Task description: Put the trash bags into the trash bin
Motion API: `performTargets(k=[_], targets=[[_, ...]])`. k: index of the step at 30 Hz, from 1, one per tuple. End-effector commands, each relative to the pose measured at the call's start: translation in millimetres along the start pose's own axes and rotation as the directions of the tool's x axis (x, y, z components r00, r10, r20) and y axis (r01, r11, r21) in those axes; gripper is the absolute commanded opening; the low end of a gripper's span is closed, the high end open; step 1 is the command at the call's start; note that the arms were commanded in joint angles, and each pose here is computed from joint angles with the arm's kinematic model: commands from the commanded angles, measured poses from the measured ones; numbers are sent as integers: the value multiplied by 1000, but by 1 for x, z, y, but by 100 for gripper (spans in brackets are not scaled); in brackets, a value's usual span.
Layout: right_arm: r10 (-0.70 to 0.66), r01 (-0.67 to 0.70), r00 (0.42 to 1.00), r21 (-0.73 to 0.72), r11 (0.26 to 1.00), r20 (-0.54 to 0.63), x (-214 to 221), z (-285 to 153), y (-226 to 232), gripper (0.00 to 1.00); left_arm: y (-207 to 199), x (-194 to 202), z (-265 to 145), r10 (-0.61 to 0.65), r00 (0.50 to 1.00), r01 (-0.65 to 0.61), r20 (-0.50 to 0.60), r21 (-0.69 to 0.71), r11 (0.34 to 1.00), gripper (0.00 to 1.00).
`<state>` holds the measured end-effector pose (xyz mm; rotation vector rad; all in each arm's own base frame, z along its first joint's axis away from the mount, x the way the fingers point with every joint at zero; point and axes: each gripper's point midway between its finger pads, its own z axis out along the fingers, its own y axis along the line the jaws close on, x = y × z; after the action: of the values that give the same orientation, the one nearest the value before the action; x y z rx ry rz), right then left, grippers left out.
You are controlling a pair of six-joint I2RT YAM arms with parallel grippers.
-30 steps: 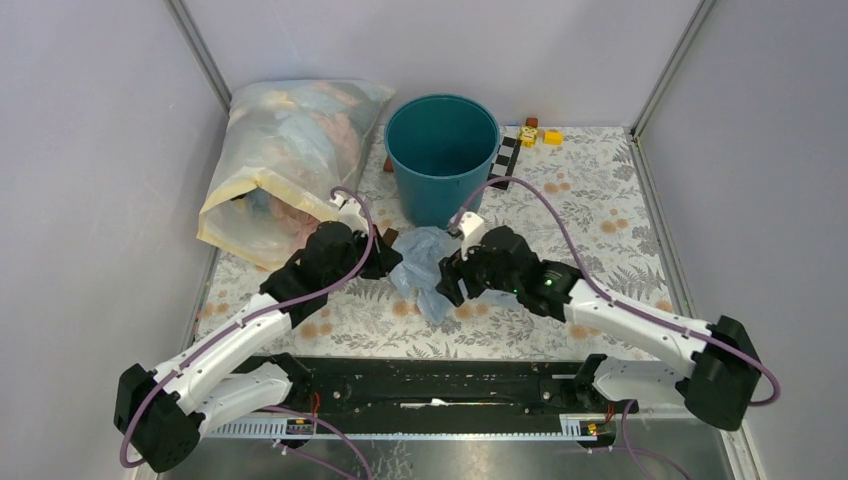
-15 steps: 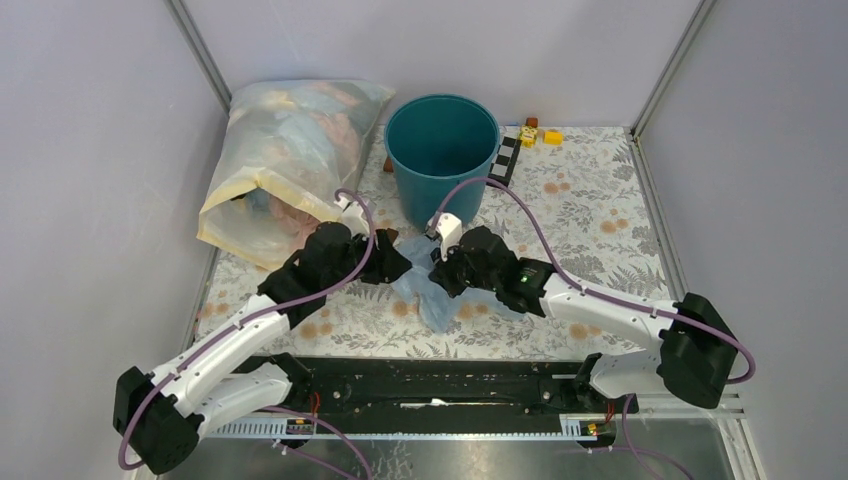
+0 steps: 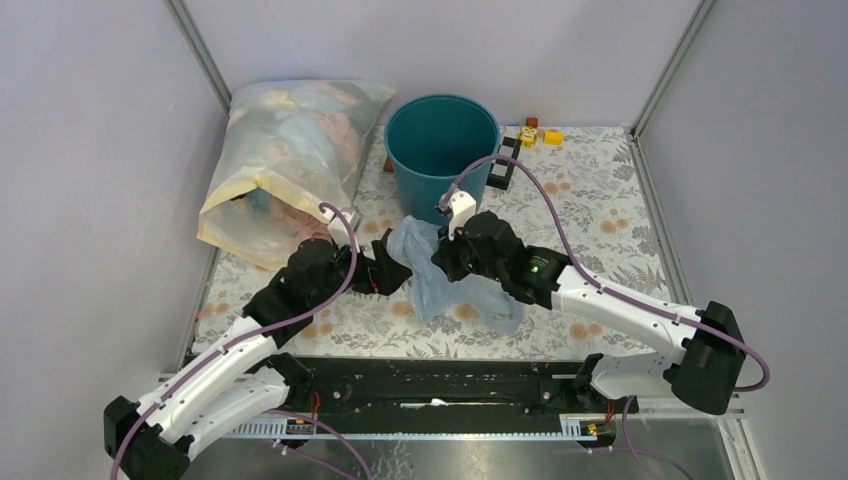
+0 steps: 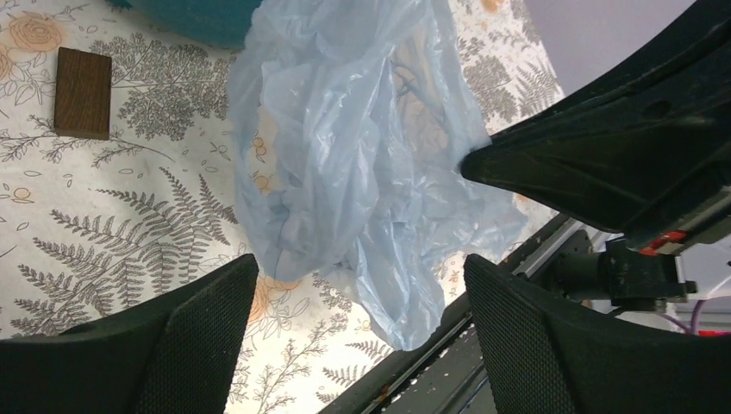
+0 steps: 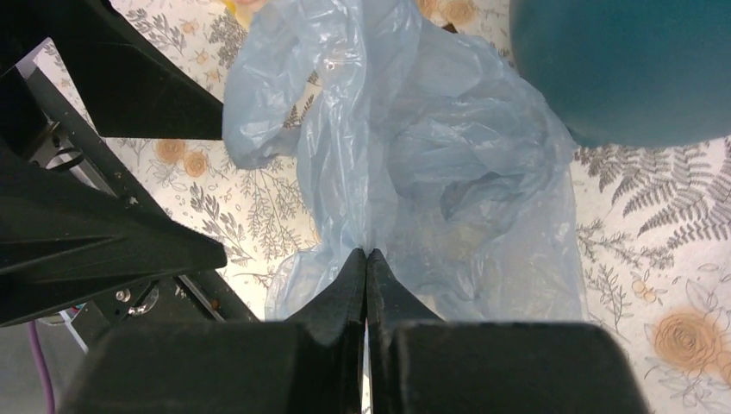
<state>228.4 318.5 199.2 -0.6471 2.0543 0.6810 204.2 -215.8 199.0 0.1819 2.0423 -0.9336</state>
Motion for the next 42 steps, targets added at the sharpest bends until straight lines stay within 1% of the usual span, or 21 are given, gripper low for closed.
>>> performTargets(k=[1, 4, 6, 9, 12, 16, 20, 22, 23, 24, 26, 27, 29, 32, 34, 35, 37, 38, 40, 41, 42], targets=[[52, -52, 999, 26, 998, -6, -3, -2, 0, 0, -6, 0, 9, 24, 1000, -24, -2, 41, 999, 87], [59, -59, 998, 15, 998, -9, -2, -2, 2, 0, -5, 5, 16, 28, 1000, -28, -7, 46, 999, 78], [62, -62, 998, 6, 998, -12, -2, -2, 4, 0, 1, 4, 20, 30, 1000, -30, 6, 19, 999, 72], [63, -63, 998, 1, 998, -17, 1, -2, 5, 0, 15, 1, 23, 33, 999, -31, 41, -45, 999, 68], [63, -63, 998, -8, 998, -20, 2, -4, 6, 0, 20, -1, 28, 36, 996, -32, 80, -52, 998, 58], [64, -65, 998, -30, 997, -23, 1, -5, 10, 0, 25, -7, 35, 47, 991, -39, 127, -66, 997, 57], [68, -69, 997, -43, 997, -19, 0, -7, 13, 0, 31, -16, 44, 49, 978, -33, 201, -80, 996, 56], [74, -75, 997, -43, 996, -12, -2, -9, 13, 0, 31, -20, 48, 44, 971, -30, 236, -66, 997, 53], [76, -77, 997, -43, 996, -9, -3, -10, 13, 0, 30, -23, 49, 48, 965, -33, 259, -62, 998, 49], [80, -80, 997, -41, 996, -6, -3, -12, 12, 0, 31, -26, 50, 53, 960, -37, 276, -62, 997, 41], [88, -88, 996, -17, 996, -3, -3, -14, 8, 0, 25, -37, 47, 81, 949, -68, 304, -56, 996, 3], [90, -90, 996, 11, 996, -2, -3, -15, 3, 0, 25, -43, 45, 90, 947, -70, 308, -76, 995, 0], [83, -83, 997, 94, 992, 1, -5, -20, -11, 0, 27, -50, 39, 104, 948, -72, 301, -117, 991, 0], [42, -48, 999, 300, 953, 24, -9, -35, -49, 1, 31, -50, 30, 99, 960, -56, 263, -169, 984, 0], [-1, -21, 999, 439, 898, 52, -15, -50, -76, 2, 38, -44, 23, 85, 970, -36, 228, -211, 977, 0], [-31, -12, 997, 527, 850, 73, -21, -62, -93, 2, 42, -42, 20, 82, 973, -30, 216, -236, 971, 0], [-74, -9, 992, 632, 775, 105, -31, -82, -113, 3, 48, -39, 16, 76, 979, -21, 190, -276, 961, 0], [-94, -14, 988, 675, 738, 123, -36, -92, -121, 5, 52, -36, 16, 72, 983, -19, 168, -297, 955, 0], [-130, -26, 979, 732, 680, 155, -47, -108, -131, 11, 54, -32, 17, 64, 991, -23, 120, -322, 946, 0], [-145, -27, 975, 745, 667, 166, -51, -113, -134, 12, 54, -29, 20, 59, 994, -26, 91, -327, 945, 0], [-159, -26, 972, 746, 665, 176, -55, -117, -134, 17, 51, -28, 22, 54, 996, -27, 75, -320, 947, 0]])
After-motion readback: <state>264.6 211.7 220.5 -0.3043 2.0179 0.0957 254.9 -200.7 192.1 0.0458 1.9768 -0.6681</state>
